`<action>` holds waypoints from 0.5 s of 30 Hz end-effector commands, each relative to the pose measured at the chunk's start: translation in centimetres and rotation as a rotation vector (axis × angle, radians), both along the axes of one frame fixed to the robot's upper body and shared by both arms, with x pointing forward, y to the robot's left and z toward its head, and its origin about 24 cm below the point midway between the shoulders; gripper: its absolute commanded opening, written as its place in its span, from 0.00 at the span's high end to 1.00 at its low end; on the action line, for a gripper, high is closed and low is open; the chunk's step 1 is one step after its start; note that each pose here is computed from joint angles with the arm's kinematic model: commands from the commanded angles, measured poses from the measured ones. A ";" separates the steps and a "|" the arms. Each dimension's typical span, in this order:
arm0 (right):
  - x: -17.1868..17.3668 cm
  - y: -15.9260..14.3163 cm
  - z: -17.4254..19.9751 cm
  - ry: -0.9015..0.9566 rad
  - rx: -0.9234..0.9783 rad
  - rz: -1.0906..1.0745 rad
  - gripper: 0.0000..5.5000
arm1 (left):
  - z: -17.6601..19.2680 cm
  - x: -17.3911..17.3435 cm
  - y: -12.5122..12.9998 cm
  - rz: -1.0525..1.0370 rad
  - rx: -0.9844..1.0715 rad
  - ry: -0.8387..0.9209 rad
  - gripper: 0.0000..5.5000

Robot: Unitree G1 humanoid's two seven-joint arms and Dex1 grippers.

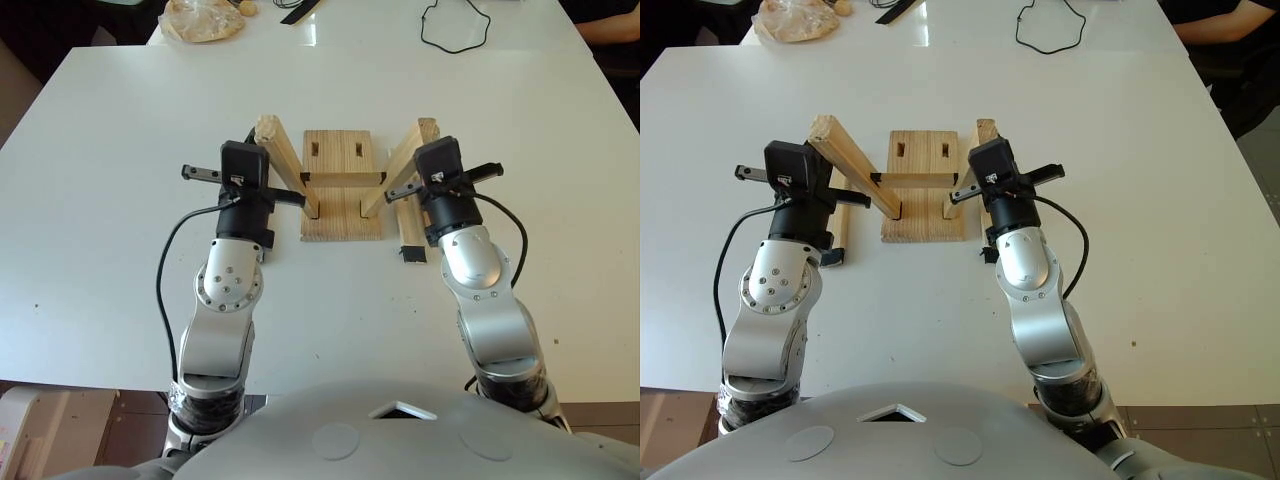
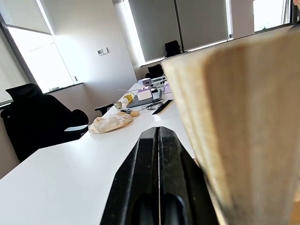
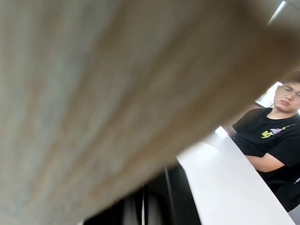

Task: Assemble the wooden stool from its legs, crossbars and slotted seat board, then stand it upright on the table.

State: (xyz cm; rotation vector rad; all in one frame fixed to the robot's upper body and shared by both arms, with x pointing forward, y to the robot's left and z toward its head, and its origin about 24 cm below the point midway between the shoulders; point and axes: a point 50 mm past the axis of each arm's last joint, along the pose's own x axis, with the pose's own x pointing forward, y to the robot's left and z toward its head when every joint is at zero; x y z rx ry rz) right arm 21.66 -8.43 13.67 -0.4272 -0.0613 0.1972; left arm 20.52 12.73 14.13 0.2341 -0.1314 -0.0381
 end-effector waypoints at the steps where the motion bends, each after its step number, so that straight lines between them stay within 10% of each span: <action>1: -1.1 2.9 -0.1 0.072 0.057 0.283 1.00 | -0.5 -0.2 -1.1 -0.119 -0.020 0.054 1.00; 8: 1.1 -6.0 2.7 -0.037 0.164 0.010 1.00 | 0.0 -0.8 5.8 0.036 -0.090 0.102 1.00; 11: 2.8 -6.6 5.0 -0.043 0.185 0.191 1.00 | 4.0 1.9 9.1 0.058 -0.221 -0.007 1.00; 15: 3.4 -3.3 10.7 -0.033 0.404 0.698 1.00 | 11.3 4.6 6.1 -0.422 -0.506 -0.125 1.00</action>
